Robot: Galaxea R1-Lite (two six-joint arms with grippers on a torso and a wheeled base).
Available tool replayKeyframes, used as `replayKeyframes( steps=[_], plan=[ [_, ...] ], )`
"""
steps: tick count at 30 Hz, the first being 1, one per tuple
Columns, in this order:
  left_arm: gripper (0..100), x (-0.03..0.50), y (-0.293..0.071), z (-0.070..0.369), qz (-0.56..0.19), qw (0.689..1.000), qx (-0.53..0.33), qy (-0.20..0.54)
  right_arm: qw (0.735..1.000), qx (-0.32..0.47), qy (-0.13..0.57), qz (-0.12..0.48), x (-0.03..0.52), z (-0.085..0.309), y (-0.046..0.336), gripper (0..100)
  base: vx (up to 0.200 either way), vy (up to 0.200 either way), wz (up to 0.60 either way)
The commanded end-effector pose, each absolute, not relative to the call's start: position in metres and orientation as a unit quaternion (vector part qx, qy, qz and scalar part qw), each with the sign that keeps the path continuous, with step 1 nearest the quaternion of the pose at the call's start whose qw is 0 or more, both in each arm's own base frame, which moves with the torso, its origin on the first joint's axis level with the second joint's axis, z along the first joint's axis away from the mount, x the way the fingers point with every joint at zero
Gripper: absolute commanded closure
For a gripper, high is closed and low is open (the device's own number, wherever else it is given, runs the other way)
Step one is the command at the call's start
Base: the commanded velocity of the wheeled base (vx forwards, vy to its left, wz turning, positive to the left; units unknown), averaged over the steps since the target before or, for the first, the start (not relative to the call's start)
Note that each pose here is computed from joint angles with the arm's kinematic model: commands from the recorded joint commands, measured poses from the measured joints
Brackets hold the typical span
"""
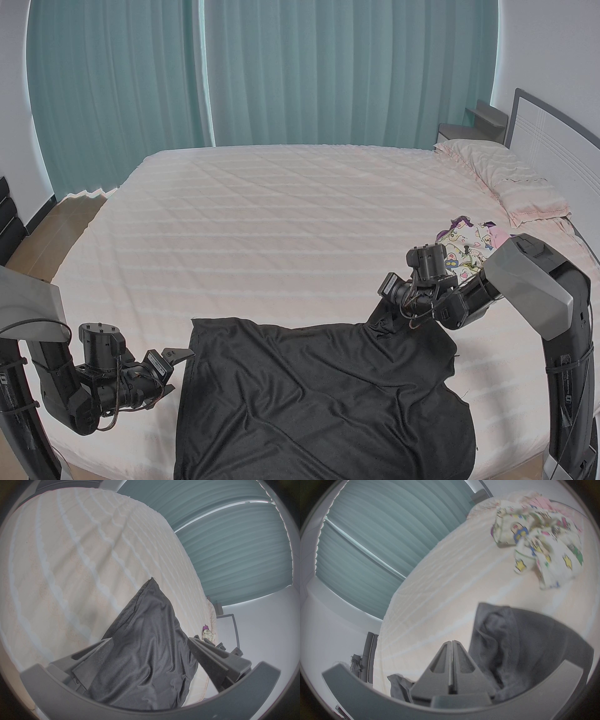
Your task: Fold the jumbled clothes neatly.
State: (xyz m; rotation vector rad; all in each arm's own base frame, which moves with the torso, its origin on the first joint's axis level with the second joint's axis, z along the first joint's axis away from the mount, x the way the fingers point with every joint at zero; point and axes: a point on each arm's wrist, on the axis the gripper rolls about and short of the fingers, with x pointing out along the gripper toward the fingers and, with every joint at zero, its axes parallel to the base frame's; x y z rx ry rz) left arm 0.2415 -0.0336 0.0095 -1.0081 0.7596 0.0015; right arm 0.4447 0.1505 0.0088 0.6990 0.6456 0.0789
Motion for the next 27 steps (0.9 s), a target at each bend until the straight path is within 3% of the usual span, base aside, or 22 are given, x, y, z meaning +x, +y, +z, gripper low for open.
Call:
replayKeyframes(
  steps=[1, 6, 11, 12, 22, 27],
  plan=[
    [0, 0.242, -0.031, 0.007, 0.008, 0.806, -0.473, 0.357, 0.902, 0.328, 0.277, 0.055, 0.468, 0.038, 0.153, 100, 0.000, 0.000, 0.00],
    [0, 0.242, -0.029, 0.007, 0.010, 0.806, -0.473, 0.355, 0.910, 0.306, 0.271, 0.076, 0.472, 0.038, 0.168, 100, 0.000, 0.000, 0.00],
    [0, 0.242, -0.029, 0.006, 0.012, 0.806, -0.473, 0.355, 0.912, 0.281, 0.290, 0.068, 0.466, 0.030, 0.160, 100, 0.000, 0.000, 0.00],
    [0, 0.242, -0.029, 0.006, 0.011, 0.806, -0.474, 0.356, 0.912, 0.278, 0.295, 0.062, 0.465, 0.027, 0.156, 0, 0.000, 0.000, 0.00],
    [0, 0.241, -0.031, 0.005, 0.008, 0.803, -0.474, 0.362, 0.899, 0.279, 0.335, 0.040, 0.439, 0.023, 0.141, 0, 0.000, 0.000, 0.00],
    [0, 0.241, -0.032, 0.004, 0.009, 0.801, -0.474, 0.364, 0.892, 0.269, 0.360, 0.037, 0.433, 0.002, 0.149, 0, 0.000, 0.000, 0.00]
  ],
)
